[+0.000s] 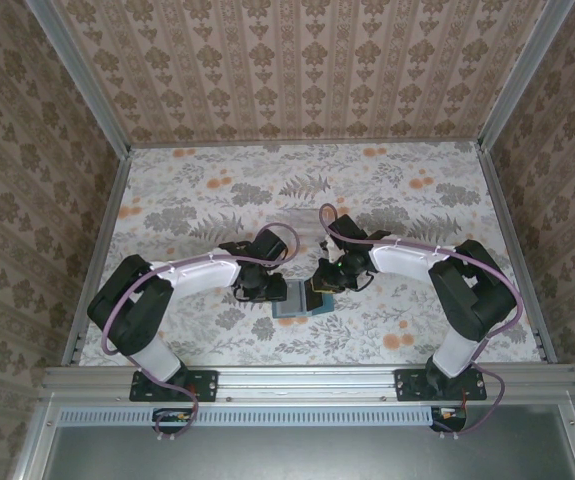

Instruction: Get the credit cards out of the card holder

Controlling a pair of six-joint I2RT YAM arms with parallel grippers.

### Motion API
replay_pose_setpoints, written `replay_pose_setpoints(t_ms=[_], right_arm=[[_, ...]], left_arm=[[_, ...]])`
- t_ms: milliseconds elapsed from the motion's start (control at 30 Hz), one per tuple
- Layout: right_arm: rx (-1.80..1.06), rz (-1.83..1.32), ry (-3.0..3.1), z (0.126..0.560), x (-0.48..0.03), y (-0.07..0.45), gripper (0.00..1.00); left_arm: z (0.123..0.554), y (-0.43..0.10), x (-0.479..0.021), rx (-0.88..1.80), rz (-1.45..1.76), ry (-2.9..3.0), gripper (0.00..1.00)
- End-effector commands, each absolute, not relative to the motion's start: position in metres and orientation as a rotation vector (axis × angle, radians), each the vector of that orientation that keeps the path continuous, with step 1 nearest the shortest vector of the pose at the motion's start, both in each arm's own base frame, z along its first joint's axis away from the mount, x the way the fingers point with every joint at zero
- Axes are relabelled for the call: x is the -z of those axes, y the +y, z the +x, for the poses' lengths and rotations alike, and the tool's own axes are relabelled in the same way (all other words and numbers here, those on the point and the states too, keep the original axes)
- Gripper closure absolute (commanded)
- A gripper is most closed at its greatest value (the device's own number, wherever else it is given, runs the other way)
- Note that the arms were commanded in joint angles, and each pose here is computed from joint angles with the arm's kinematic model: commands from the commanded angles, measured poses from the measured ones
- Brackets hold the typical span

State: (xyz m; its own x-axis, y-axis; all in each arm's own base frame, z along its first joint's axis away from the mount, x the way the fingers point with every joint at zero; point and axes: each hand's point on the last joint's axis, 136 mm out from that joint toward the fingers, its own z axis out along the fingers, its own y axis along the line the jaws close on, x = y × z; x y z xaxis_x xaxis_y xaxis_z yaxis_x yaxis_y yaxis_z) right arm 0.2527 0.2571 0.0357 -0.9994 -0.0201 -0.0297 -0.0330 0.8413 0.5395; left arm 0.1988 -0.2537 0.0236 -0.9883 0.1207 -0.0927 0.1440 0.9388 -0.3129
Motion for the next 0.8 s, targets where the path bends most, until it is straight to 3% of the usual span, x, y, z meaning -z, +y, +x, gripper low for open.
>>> replay_pose_setpoints(t_ms=[0, 167, 467, 767], right_arm=[[-0.841, -0.038, 3.001, 0.252, -0.043, 0.255, 0.84], [-0.828, -0.038, 3.001, 0.251, -0.047, 0.252, 0.8], [-0.873, -0.024, 2.987, 0.247, -0.053, 0.255, 0.8], [-0.854, -0.012, 2.986, 0.248, -0.053, 0.253, 0.88]], left_arm=[[0.186, -0.25, -0.017, 0.477, 0.211, 3.058, 0.69], [0.189, -0.249, -0.022, 0.476, 0.214, 3.043, 0.69], [0.191, -0.248, -0.025, 0.484, 0.204, 3.034, 0.69], [0.192, -0.248, -0.029, 0.486, 0.212, 3.023, 0.69]])
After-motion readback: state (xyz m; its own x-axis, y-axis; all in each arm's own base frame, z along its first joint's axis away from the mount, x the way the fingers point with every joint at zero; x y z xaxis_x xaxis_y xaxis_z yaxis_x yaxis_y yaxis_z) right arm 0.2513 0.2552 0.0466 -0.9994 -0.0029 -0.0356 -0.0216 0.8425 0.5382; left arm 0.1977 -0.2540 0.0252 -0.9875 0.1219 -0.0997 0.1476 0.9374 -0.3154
